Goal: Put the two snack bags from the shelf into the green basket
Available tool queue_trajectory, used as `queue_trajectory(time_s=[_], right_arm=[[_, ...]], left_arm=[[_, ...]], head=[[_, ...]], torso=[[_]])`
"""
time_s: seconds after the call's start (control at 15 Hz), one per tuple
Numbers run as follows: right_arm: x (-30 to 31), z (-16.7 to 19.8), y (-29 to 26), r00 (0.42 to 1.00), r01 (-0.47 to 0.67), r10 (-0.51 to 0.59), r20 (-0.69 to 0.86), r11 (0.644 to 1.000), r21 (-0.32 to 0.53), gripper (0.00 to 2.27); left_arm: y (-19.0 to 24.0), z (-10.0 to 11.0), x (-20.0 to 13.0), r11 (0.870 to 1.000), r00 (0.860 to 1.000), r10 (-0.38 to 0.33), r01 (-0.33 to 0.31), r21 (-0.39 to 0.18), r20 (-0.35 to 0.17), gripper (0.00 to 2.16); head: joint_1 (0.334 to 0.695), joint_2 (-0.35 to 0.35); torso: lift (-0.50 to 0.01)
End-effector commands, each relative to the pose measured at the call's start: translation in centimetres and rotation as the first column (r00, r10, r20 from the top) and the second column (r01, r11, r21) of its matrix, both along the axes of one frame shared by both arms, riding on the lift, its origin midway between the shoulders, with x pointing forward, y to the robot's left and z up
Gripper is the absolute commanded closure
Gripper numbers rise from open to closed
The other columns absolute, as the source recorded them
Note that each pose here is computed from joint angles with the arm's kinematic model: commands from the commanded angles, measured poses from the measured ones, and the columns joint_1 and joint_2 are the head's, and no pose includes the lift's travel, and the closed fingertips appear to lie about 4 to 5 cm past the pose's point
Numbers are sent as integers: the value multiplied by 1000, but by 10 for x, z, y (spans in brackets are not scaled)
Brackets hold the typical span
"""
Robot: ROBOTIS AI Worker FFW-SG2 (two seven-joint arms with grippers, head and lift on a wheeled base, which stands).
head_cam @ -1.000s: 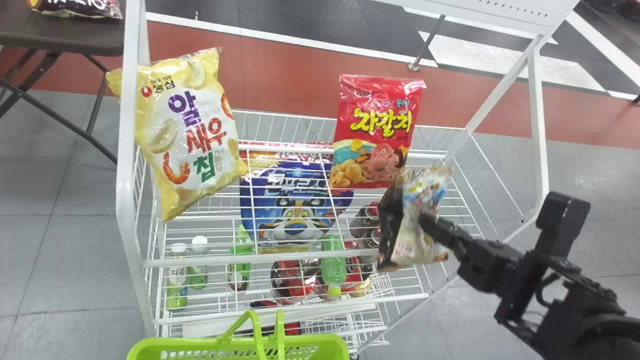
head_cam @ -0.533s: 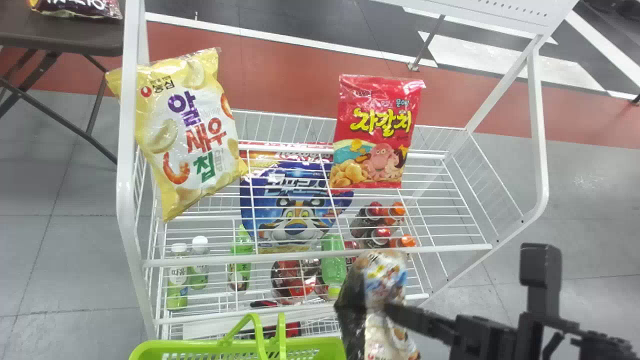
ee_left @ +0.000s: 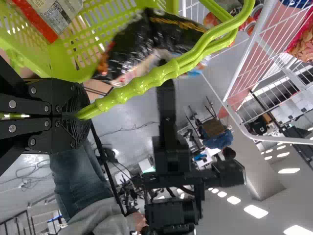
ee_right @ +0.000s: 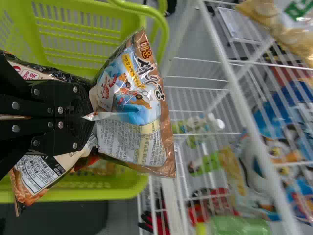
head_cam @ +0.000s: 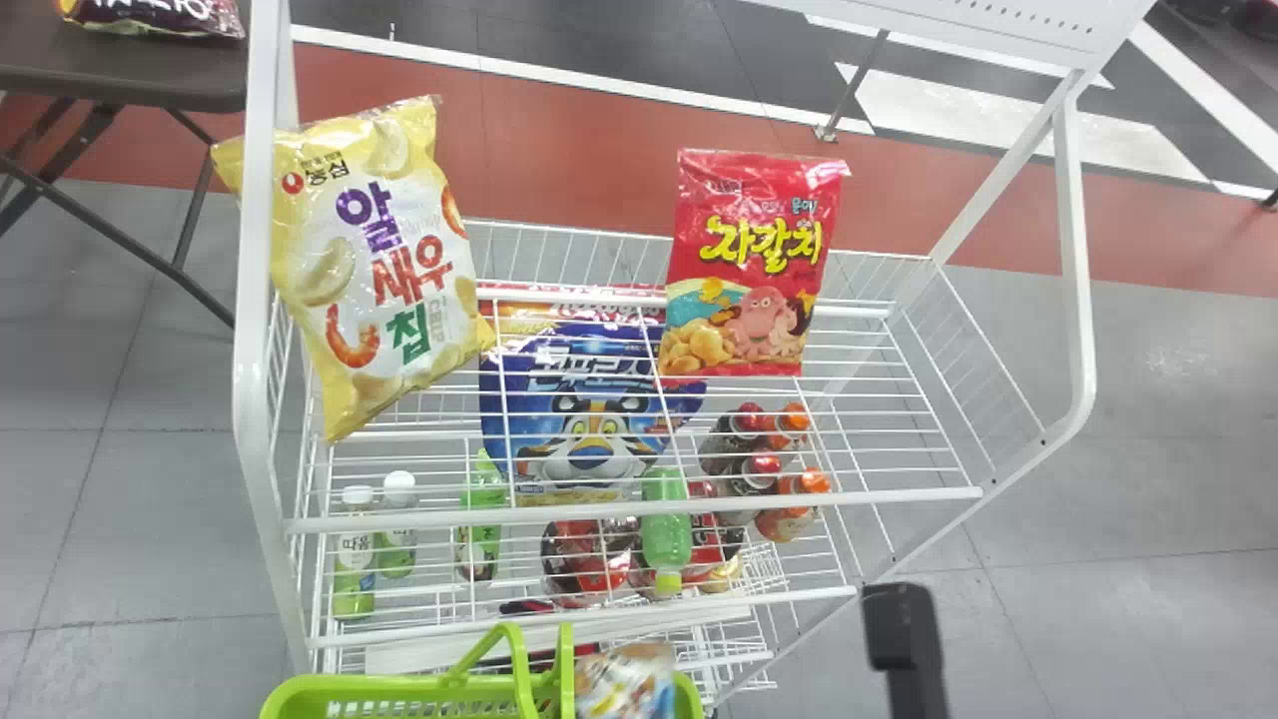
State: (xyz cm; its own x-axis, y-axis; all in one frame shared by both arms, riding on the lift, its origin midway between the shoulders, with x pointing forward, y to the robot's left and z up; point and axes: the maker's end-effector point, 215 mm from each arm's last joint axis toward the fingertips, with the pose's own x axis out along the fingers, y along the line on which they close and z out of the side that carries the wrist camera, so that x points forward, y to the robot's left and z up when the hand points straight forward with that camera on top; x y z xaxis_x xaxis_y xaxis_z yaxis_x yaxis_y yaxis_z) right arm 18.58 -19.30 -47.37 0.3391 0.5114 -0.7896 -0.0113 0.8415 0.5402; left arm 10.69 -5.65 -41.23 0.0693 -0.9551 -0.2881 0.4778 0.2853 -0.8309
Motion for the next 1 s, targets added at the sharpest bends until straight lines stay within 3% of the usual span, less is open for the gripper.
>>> queue_trajectory(time_s=[0.0,0.27,0.33,0.4,0.47,0.53,0.73,0.93], right_arm=[[-20,-16,35,996,-58,62,-67,997,57,2142],[-34,-44,71,982,-122,133,-135,989,88,2135],[-35,-49,72,980,-128,139,-145,988,85,1851],[-37,-52,69,978,-128,138,-154,989,74,1166],[-39,-54,63,978,-129,136,-158,990,54,83],[-39,-52,55,980,-123,127,-152,992,37,-1],[-27,-30,27,993,-81,80,-85,997,-7,63],[54,31,-13,968,32,-16,251,998,-58,63]], left_arm=[[0,1,0,1000,1000,-2,2,1,3,1804],[0,1,-2,1000,1000,-3,3,0,-1,1804],[0,1,-2,1000,1000,-3,3,-2,1,1808],[1,1,-2,1000,1000,-2,2,-1,1,1808],[0,1,-2,1000,1000,-1,1,-3,-1,1808],[0,1,-1,1000,1000,0,0,-2,-1,1804],[0,0,-1,1000,1000,2,-2,0,0,1804],[-2,-2,-3,1000,1000,3,-3,0,-7,1804]], head=[[695,-350],[695,-350],[695,-350],[695,-350],[695,-350],[695,-350],[695,-350],[695,-350]], torso=[[-11],[-11],[-11],[-11],[-11],[-11],[-11],[-11]])
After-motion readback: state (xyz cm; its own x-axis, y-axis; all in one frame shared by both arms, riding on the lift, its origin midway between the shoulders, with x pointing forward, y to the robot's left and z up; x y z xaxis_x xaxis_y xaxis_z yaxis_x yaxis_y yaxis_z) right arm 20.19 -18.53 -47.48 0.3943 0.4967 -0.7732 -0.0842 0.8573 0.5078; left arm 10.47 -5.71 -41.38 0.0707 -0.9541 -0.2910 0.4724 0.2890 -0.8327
